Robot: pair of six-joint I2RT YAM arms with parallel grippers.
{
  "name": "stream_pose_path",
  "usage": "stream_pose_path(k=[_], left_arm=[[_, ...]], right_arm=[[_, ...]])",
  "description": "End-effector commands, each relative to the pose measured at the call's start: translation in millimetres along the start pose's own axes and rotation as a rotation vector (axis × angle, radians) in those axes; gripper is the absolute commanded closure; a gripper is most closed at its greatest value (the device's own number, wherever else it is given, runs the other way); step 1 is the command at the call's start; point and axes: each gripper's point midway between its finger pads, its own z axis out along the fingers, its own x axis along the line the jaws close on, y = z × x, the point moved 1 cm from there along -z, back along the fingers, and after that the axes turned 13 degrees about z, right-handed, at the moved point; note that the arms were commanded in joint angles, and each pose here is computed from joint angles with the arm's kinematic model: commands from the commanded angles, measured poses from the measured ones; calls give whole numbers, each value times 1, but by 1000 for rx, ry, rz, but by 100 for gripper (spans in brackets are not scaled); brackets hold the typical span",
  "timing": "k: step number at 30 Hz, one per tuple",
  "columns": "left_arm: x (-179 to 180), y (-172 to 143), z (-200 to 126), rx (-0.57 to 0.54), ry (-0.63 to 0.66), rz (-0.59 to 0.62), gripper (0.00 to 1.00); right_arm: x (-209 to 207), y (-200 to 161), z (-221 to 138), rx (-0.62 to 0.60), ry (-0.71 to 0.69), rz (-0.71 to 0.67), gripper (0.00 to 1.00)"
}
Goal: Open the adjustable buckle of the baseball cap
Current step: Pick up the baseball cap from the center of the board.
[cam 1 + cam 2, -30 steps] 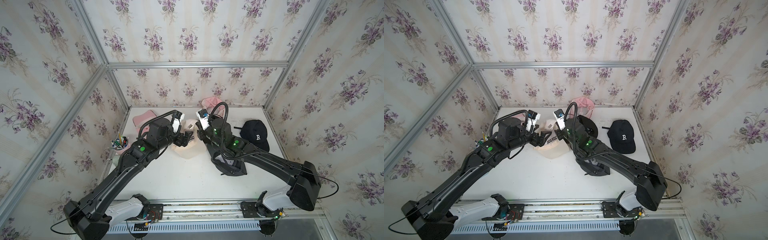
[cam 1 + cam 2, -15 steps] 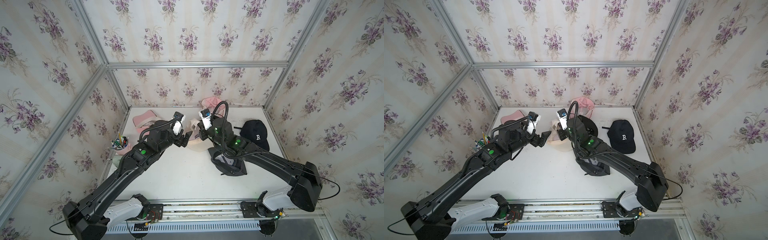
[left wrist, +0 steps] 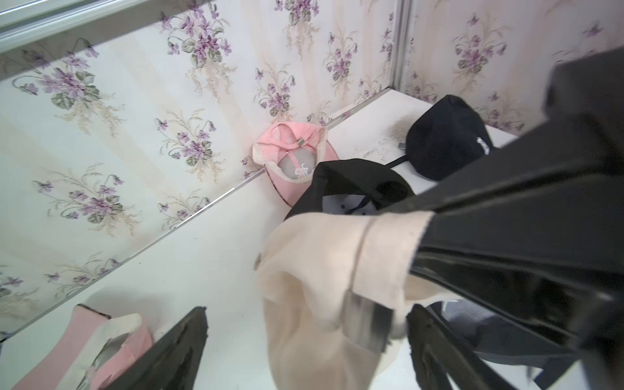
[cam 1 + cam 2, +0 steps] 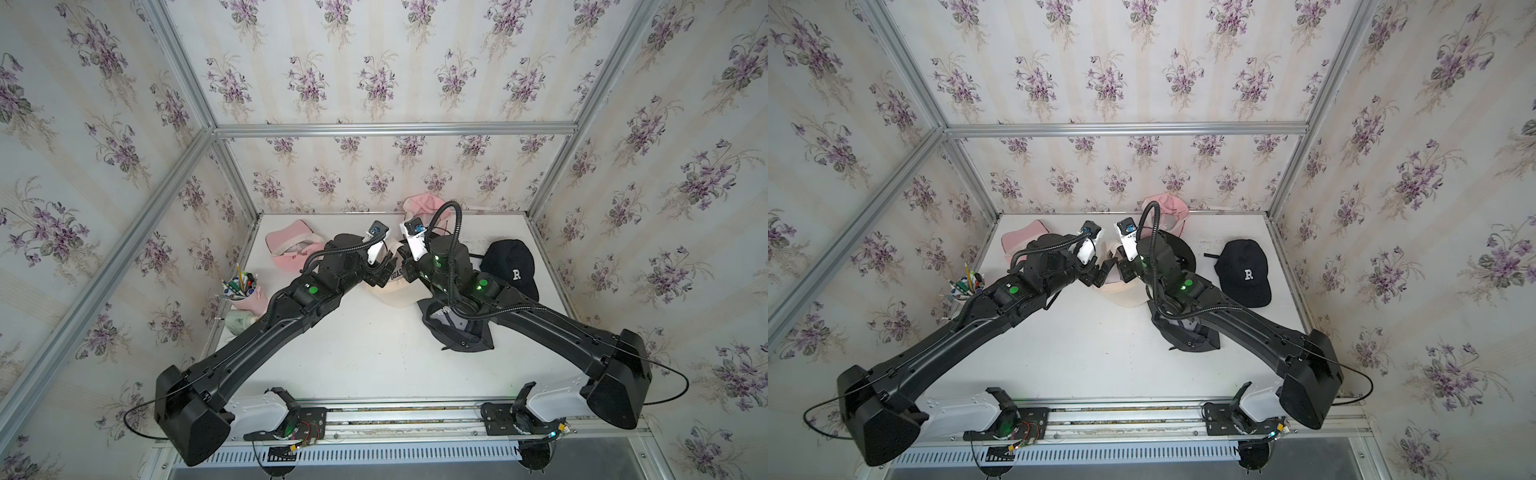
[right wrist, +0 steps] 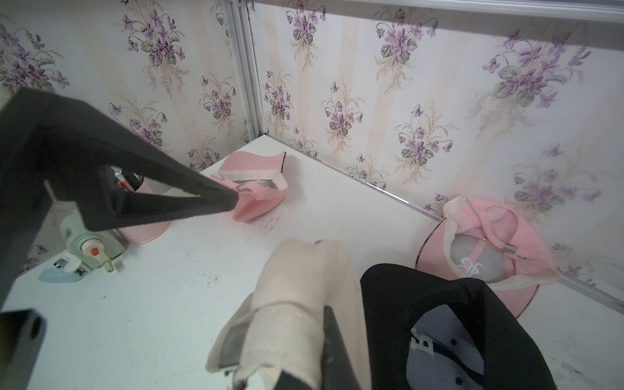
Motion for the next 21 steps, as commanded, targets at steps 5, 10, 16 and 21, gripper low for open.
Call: stream_pose_path(k=[5,10,16,21], left_arm=[[18,20,8,-34,83,57,24],[13,25,6,-67,52,37,41],[5,28,2,-101,6,40,65],[5,29,0,-107,1,21,78]], right_arm=[[5,3,-2,-7,29,-7,100],[5,1,-1,-7,24,-12,100],[4,1,0,-19,26,-21,99],[3,3,-1,-37,21,-18,97]])
